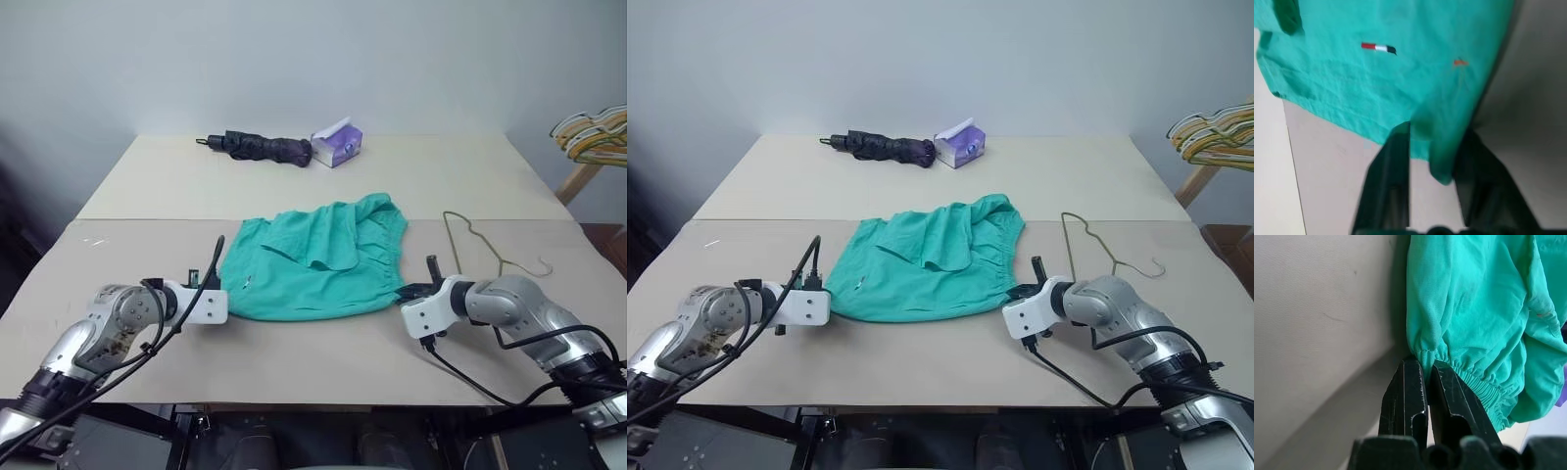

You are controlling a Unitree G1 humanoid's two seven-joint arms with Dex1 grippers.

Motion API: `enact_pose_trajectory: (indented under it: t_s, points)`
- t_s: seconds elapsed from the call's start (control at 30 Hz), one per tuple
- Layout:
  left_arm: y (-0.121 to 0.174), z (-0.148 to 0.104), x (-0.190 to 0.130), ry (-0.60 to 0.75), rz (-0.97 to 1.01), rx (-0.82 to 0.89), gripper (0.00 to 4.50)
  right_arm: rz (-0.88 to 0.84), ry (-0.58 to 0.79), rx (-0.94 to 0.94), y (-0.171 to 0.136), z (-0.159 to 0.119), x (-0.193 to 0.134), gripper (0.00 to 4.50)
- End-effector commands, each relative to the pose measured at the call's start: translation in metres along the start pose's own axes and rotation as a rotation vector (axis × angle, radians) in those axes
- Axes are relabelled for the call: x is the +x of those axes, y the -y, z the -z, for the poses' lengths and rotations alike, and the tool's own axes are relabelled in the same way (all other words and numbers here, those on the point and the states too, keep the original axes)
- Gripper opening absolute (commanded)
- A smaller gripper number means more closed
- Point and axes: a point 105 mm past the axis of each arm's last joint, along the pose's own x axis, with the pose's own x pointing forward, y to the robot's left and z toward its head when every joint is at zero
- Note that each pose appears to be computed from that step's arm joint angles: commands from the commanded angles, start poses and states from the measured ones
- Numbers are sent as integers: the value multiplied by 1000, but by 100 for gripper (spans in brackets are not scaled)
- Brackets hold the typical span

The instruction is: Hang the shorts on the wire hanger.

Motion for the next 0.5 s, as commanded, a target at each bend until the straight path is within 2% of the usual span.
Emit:
enact_pose_trajectory:
  t_s: [0.03,0.13,0.23,0.33,0.5]
  points:
    - [-10,4,0,-12,-18,12,2,67,-1,-7,18,0,-8,0]
    - [-14,4,-2,8,-10,24,2,74,8,-28,20,-1,-10,0]
    - [-13,-1,-17,69,83,32,2,66,50,-96,24,-6,-19,0]
    - [-12,-8,-41,128,200,48,2,19,159,-135,25,-19,-37,0]
    - [-19,-14,-68,197,284,79,2,-131,340,-27,22,-40,-67,0]
